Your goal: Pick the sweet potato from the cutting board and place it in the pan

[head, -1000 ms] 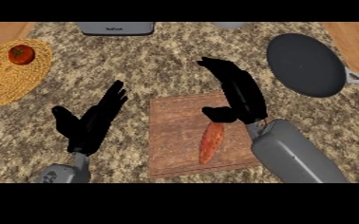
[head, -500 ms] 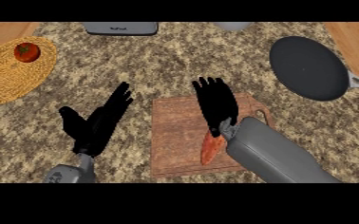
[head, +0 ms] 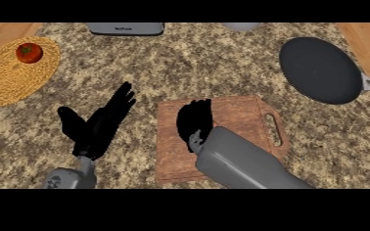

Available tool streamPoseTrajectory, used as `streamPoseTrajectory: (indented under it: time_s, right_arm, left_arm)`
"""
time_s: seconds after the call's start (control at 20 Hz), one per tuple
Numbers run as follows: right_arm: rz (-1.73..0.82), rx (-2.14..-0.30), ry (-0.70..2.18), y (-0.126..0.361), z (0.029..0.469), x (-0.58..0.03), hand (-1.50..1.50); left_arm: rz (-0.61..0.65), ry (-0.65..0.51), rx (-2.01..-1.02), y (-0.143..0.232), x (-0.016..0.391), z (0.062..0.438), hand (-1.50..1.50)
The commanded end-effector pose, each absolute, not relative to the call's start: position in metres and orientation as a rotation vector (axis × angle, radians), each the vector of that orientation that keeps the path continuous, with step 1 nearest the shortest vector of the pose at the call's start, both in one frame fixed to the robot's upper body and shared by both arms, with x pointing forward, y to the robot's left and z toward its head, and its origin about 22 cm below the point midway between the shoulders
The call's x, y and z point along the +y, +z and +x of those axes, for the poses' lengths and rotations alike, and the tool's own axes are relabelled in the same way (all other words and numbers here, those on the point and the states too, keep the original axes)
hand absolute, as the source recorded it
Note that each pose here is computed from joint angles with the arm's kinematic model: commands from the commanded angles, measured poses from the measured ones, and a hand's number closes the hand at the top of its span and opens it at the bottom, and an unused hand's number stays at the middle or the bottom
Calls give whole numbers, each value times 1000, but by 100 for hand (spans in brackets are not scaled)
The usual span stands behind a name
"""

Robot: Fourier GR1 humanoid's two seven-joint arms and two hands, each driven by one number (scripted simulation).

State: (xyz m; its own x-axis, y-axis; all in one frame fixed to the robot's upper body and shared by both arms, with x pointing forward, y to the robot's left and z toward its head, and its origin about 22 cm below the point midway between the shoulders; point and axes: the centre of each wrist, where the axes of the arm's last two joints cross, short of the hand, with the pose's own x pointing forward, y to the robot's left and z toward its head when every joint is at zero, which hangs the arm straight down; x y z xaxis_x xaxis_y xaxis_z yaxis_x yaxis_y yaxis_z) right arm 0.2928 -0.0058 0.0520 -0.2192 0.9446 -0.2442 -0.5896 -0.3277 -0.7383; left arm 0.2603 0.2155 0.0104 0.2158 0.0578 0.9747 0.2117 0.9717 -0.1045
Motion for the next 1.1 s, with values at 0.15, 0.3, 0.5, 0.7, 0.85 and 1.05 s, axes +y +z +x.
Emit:
streamPoseTrajectory:
  time_s: [0.15,0.3,0.5,0.7,0.85,1.05]
  right_arm:
    - [-930,-328,1747,42,279,13,-150]
    - [-999,-322,1748,44,277,20,-150]
    - [-1045,-297,1764,46,279,20,-150]
    - [-1154,-253,1780,31,281,19,-150]
    - [-1143,-221,1791,18,271,15,-150]
    - [-1131,-238,1774,25,277,14,-150]
  left_arm:
    - [-241,-102,-1356,2,210,255,0]
    - [-240,-110,-1369,17,214,266,0]
    - [-235,-94,-1365,5,219,257,0]
    - [-219,-88,-1351,12,224,260,0]
    - [-216,-87,-1363,20,222,263,0]
    - [-227,-80,-1366,12,202,257,0]
